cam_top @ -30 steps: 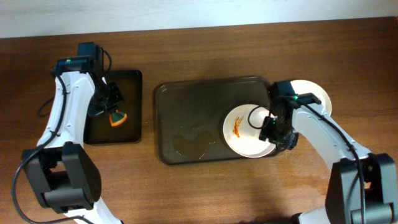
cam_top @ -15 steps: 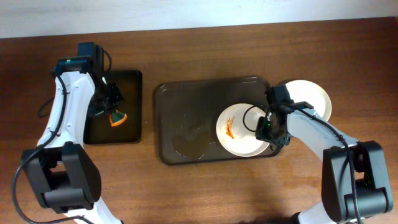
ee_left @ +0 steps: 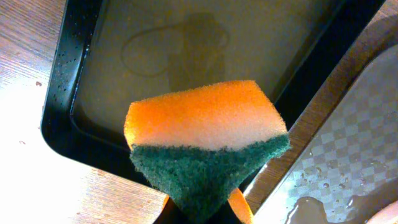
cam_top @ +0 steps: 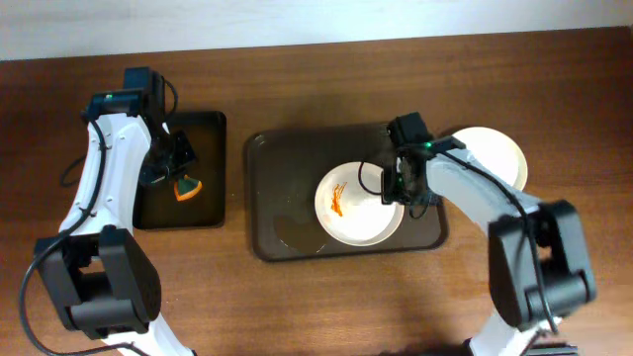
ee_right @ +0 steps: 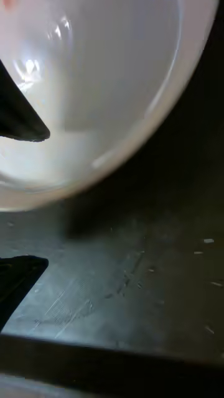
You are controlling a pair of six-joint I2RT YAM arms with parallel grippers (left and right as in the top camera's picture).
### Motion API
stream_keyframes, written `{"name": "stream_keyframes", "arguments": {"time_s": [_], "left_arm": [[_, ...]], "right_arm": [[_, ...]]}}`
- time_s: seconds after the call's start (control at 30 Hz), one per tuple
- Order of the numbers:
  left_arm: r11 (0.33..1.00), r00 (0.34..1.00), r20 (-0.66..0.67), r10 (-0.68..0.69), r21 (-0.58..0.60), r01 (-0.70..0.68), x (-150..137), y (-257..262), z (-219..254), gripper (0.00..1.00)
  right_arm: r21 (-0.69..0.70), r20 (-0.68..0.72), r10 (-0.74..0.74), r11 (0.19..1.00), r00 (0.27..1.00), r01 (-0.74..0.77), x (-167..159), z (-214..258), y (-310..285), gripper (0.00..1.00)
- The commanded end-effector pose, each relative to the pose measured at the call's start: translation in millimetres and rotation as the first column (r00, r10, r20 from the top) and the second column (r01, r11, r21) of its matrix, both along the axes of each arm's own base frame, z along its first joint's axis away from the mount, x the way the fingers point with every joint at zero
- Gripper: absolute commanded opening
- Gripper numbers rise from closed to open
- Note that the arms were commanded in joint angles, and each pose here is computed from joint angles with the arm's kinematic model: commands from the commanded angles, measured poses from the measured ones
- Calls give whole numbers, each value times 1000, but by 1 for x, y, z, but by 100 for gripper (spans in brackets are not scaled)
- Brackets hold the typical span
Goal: Clean dirty plates on tray and stack at the side
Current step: 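Grasp the last plate rim with the right gripper and pull it center, then scrub the last plate with the sponge in the left gripper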
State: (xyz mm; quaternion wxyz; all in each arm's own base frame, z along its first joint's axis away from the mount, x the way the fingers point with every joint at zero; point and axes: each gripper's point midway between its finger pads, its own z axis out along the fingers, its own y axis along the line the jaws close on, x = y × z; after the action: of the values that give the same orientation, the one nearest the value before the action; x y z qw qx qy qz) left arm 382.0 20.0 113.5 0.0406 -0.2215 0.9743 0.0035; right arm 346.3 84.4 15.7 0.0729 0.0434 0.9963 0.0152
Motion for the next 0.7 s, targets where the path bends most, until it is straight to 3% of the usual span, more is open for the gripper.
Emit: {"name": "stream_keyframes", "arguments": {"time_s": [0.0, 0.03, 0.07, 0.1, 0.17, 0.23, 0.33, 0.4, 0.53, 0.6, 0.67], "left_arm": [[1000, 1000, 6, -18, -7, 18, 0, -2, 3, 0], [1000, 1000, 6, -18, -7, 18, 0, -2, 3, 0], [1000, 1000, 6, -18, -7, 18, 0, -2, 3, 0], [1000, 1000, 6, -18, -7, 18, 0, -2, 3, 0], [999, 1000, 8, -30, -37, 30, 0, -7, 3, 0], [997, 999, 15, -52, -56, 53, 1, -11, 3, 0], [994, 996, 20, -85, -65, 86, 2, -19, 3, 0], [977, 983, 39, -182, -106, 185, 4, -39, 4, 0], [911, 917, 100, -387, -113, 397, 10, -86, 6, 0], [812, 829, 169, -534, -170, 558, 5, -143, 10, 0], [791, 802, 220, -556, -158, 591, 10, -174, 13, 0]], "right_arm": [[-43, -71, 26, 999, 997, -29, -5, -28, -9, 59], [-44, -79, 26, 999, 997, -30, -6, -30, -9, 58], [-12, -88, 47, 999, 995, -48, -7, -31, -3, 42], [27, -95, 76, 997, 993, -74, -9, -31, 4, 38], [120, -112, 136, 985, 984, -123, -15, -30, 20, 21], [147, -126, 128, 983, 984, -109, -19, -30, 24, 19], [283, -147, 152, 953, 977, -106, -27, -26, 48, 4], [217, -160, 147, 970, 976, -111, -32, -32, 38, 4], [233, -152, 150, 966, 977, -112, -31, -32, 41, 4], [272, -156, 157, 956, 975, -110, -32, -30, 47, 4], [289, -146, 160, 951, 976, -112, -31, -29, 51, 4]]}}
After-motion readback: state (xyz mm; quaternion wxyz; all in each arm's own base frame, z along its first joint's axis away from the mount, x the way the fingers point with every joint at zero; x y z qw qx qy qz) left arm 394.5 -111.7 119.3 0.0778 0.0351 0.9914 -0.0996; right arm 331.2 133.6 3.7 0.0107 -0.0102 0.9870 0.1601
